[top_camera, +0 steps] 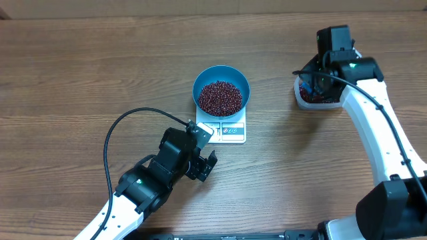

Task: Scoop item into bowl and weigh 150g on scale
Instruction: 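Lower the blue scoop into the clear bean tub with the right gripper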

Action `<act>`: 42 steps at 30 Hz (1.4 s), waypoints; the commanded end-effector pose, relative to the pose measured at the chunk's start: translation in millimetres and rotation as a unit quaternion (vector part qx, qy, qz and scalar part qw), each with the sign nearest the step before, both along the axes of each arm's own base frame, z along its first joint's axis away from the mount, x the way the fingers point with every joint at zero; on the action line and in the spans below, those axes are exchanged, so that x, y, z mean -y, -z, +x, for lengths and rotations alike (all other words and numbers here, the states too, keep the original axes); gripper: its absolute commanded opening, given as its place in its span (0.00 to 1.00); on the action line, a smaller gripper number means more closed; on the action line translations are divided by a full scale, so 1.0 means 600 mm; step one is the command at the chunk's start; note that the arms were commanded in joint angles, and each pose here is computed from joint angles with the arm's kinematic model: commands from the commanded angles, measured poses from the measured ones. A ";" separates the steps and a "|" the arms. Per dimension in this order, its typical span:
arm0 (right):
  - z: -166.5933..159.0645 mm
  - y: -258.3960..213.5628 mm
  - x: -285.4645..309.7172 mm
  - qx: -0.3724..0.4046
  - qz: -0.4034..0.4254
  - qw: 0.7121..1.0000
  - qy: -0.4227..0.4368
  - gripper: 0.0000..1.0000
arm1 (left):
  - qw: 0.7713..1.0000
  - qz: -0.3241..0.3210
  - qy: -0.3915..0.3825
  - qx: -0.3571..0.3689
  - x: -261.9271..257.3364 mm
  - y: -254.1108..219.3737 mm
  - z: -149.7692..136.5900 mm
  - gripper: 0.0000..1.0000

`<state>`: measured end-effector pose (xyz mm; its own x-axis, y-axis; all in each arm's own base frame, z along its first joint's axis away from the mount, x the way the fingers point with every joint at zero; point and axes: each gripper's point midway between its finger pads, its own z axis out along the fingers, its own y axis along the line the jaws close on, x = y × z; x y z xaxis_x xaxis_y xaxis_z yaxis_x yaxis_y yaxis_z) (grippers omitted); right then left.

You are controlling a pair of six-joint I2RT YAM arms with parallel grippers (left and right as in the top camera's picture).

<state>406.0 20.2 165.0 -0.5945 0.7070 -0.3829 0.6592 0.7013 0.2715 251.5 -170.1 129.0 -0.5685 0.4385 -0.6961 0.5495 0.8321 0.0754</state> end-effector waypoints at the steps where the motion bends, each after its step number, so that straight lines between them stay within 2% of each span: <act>1: -0.007 0.010 -0.001 0.009 0.010 1.000 0.011 0.04 | 1.000 0.004 -0.006 -0.002 -0.005 0.006 0.001 0.99; 7: -0.010 0.058 0.016 0.012 -0.008 0.999 0.034 0.04 | 1.000 0.004 -0.006 -0.002 -0.005 0.006 0.001 1.00; 15: -0.008 0.079 0.063 0.024 0.005 0.995 0.092 0.06 | 1.000 0.004 -0.006 -0.002 -0.005 0.006 0.001 0.99; 17: -0.015 0.086 0.075 0.016 0.006 0.995 0.101 0.22 | 1.000 0.004 -0.006 -0.002 -0.005 0.006 0.001 0.99; 18: -0.021 0.089 0.078 0.008 0.009 0.995 0.104 0.38 | 1.000 0.004 -0.006 -0.002 -0.005 0.006 0.001 1.00; 19: -0.029 0.094 0.080 -0.004 0.016 0.994 0.105 0.62 | 1.000 0.004 -0.006 -0.002 -0.005 0.006 0.001 1.00; 21: -0.044 0.102 0.078 -0.026 0.027 0.994 0.104 0.80 | 1.000 0.004 -0.007 -0.002 -0.005 0.006 0.001 1.00; 24: -0.069 0.112 0.079 -0.059 0.025 0.992 0.105 0.95 | 1.000 0.004 -0.006 -0.002 -0.005 0.006 0.001 1.00; 26: -0.083 0.116 0.078 -0.077 0.022 0.992 0.102 1.00 | 1.000 0.004 -0.006 -0.002 -0.005 0.006 0.001 0.99; 31: -0.113 0.120 0.076 -0.116 0.016 0.990 0.084 1.00 | 1.000 0.004 -0.006 -0.002 -0.005 0.006 0.001 1.00; 34: -0.128 0.097 0.076 -0.133 0.008 0.989 0.067 1.00 | 1.000 0.004 -0.007 -0.002 -0.005 0.006 0.001 1.00; 37: -0.128 0.028 0.078 -0.115 -0.003 0.992 0.044 1.00 | 1.000 0.004 -0.006 -0.002 -0.005 0.006 0.001 1.00; 42: -0.164 -0.143 0.065 -0.071 -0.029 0.995 -0.066 1.00 | 1.000 0.004 -0.006 -0.002 -0.005 0.006 0.001 1.00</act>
